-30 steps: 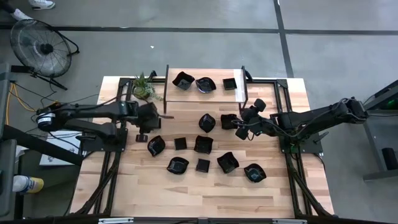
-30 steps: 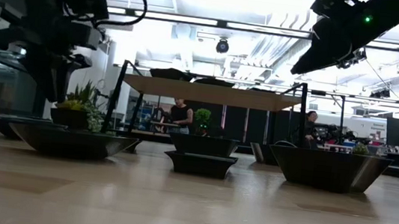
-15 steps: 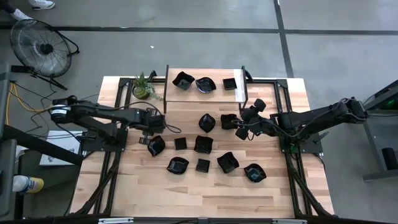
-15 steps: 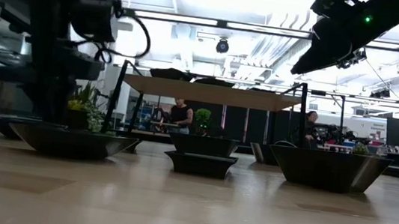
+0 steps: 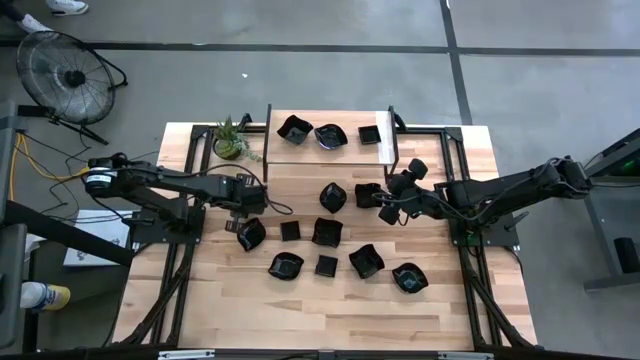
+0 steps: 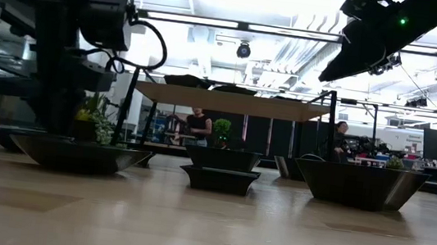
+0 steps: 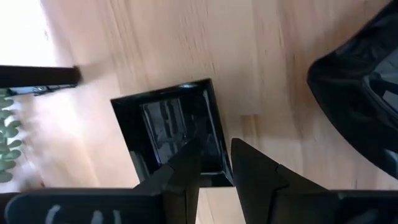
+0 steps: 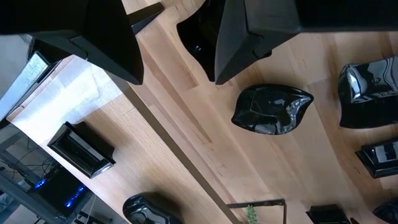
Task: Pick & Place Mini shaped plates
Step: Stack the black square plate on top of the black square plate on the shelf
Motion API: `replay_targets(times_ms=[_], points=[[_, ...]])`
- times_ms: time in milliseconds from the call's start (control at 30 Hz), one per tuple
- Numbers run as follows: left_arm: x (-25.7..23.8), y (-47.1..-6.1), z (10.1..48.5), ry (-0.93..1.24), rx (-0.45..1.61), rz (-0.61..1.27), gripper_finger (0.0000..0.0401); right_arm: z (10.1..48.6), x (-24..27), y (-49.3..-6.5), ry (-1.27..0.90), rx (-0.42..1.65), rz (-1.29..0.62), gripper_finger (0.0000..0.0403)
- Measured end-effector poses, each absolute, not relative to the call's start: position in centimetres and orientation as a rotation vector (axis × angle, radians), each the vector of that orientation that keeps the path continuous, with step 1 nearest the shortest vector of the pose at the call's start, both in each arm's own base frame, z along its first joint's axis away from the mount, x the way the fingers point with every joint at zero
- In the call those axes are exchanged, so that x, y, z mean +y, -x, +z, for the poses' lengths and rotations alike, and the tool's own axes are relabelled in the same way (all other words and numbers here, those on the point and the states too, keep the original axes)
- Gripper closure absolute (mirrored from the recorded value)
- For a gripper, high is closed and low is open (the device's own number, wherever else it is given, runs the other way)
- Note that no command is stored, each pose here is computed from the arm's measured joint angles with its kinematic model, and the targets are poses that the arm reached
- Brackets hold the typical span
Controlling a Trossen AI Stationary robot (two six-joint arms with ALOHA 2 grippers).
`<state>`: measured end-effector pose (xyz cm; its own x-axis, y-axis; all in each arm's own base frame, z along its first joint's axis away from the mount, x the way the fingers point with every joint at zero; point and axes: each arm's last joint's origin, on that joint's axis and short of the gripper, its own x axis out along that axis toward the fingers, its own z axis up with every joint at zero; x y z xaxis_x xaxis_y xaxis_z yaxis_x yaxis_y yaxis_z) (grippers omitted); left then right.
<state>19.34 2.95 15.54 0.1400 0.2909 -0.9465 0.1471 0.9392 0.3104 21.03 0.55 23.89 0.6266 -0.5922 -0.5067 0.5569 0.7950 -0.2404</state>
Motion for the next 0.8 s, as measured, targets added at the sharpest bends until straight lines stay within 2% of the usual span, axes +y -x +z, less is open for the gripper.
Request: replay_targets(times_ms=[800], points=[[3.0, -19.8, 14.3, -0.346, 1.49, 0.138, 0.0316, 23.9, 0.6, -21.0, 0.062, 0.603, -0.66, 0.0208]])
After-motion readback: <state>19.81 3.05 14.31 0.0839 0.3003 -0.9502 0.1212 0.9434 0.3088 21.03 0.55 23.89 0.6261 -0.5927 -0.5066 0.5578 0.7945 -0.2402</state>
